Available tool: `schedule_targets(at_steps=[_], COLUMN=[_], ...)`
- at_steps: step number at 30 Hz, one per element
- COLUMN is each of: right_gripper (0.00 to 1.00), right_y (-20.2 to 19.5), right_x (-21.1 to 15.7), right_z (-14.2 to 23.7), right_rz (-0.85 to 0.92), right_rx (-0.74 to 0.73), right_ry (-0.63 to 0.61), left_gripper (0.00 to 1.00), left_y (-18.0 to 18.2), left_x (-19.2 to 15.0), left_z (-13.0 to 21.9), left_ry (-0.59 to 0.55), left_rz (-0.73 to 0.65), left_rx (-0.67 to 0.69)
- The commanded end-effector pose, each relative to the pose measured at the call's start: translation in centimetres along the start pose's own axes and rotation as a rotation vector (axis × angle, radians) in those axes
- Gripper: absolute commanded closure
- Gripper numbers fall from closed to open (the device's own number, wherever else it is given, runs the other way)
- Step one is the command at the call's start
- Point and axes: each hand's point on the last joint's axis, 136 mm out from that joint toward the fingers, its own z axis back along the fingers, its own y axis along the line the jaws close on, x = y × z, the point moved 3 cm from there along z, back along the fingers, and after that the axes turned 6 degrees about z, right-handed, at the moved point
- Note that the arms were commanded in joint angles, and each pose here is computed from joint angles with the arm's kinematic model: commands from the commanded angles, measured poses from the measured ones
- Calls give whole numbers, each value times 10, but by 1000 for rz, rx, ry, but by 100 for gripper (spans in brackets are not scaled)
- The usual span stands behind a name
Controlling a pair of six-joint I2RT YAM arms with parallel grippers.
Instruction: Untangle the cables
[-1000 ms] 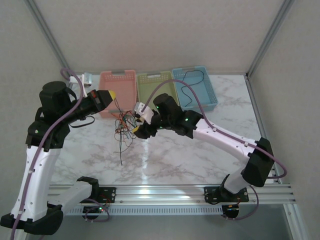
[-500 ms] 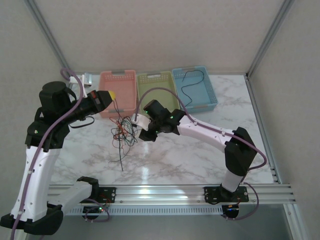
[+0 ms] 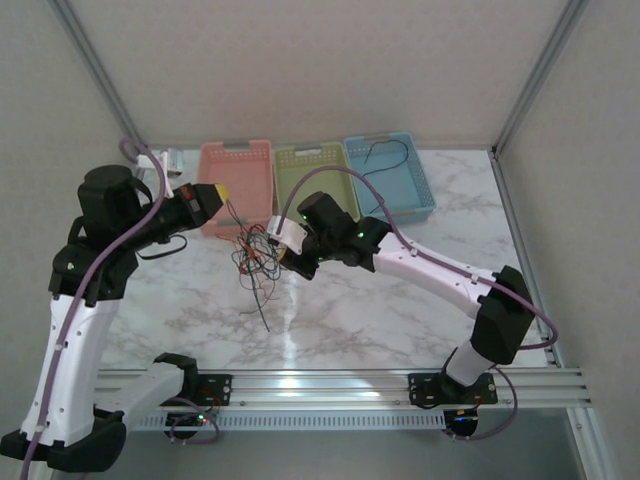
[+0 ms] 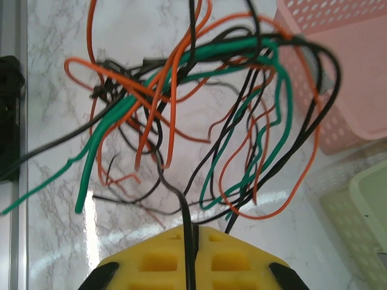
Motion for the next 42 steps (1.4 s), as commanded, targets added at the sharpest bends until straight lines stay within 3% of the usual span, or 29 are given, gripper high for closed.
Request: schedule_targets(at_steps=[1, 10, 16, 32, 36, 42], right_gripper=[100, 100, 100, 100, 100, 100], right_y=[-15, -76, -112, -175, -181, -187], right_x=[4, -16, -47, -145, -166, -184], right_z=[17, 85, 125, 196, 206, 208], right_rz=[-20, -252, -408, -792, -857, -902], right_rx=[-95, -358, -545, -951, -1014, -1071], right_ry=[-42, -227, -267, -180, -146, -73], left_gripper=[100, 100, 100, 100, 100, 100], left_y=[6, 24, 31, 58, 65, 71], left_x=[-3, -2, -1, 10, 15, 15], left_z=[8, 24, 34, 85, 104, 109], left_ry=[-28, -102, -134, -269, -318, -320], left_rz=[-42, -80, -109, -243, -292, -316], left_rx=[48, 178, 244, 555, 666, 722])
